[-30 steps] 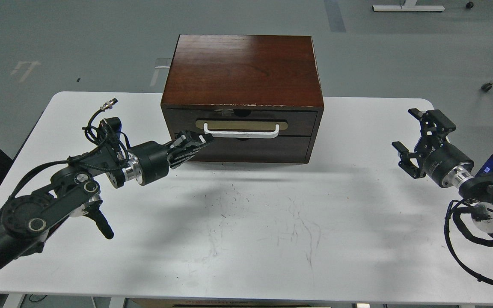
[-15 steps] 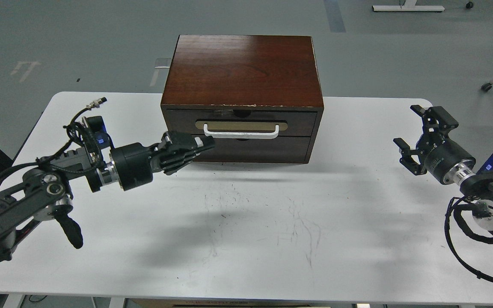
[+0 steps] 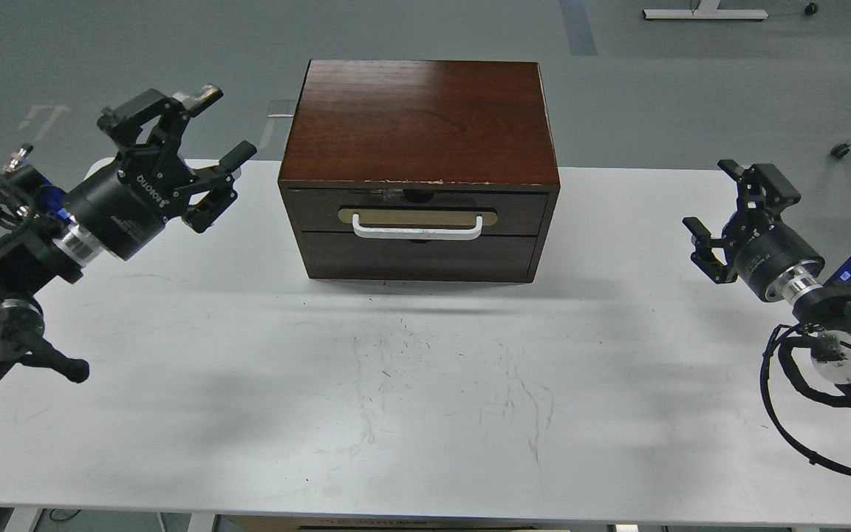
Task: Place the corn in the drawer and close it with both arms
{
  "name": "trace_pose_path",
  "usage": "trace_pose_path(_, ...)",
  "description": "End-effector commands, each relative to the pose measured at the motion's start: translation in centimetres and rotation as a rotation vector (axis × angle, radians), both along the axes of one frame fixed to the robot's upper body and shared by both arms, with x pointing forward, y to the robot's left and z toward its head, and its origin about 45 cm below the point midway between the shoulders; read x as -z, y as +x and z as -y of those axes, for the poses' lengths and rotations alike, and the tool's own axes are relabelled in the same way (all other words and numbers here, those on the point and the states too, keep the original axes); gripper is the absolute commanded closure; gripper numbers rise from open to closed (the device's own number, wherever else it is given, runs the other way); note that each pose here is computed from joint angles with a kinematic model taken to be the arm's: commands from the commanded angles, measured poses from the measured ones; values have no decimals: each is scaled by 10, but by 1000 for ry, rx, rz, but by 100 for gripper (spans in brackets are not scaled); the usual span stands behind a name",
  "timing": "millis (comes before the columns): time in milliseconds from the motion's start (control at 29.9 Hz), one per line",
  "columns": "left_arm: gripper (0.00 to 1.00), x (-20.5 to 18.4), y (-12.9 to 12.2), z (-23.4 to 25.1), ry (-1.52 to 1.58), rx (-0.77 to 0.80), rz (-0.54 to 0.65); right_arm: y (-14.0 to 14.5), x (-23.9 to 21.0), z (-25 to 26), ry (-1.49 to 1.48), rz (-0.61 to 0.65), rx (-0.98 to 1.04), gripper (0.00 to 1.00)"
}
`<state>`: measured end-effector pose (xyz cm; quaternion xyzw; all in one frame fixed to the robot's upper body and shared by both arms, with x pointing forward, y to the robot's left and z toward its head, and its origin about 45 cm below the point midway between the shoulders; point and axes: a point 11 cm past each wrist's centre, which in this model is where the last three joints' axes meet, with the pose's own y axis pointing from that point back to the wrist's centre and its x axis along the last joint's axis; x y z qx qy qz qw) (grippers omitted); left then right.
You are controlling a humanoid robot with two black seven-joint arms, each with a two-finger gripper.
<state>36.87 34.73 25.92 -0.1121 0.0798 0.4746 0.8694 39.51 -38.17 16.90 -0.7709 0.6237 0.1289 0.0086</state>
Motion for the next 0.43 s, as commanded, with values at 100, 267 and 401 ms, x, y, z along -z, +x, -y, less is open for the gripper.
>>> trace_pose_path(100,0,44,-16,-34,-27,-115,-120,2,9,-19,24,-8,-10,0)
trace_pose_path(267,0,65,-26,-37,-33,-138,-168,1,14,-29,41,-16,-21,0)
trace_pose_path(401,0,76,-26,-38,-40,-157,-189,-1,19,-34,52,-25,-28,0)
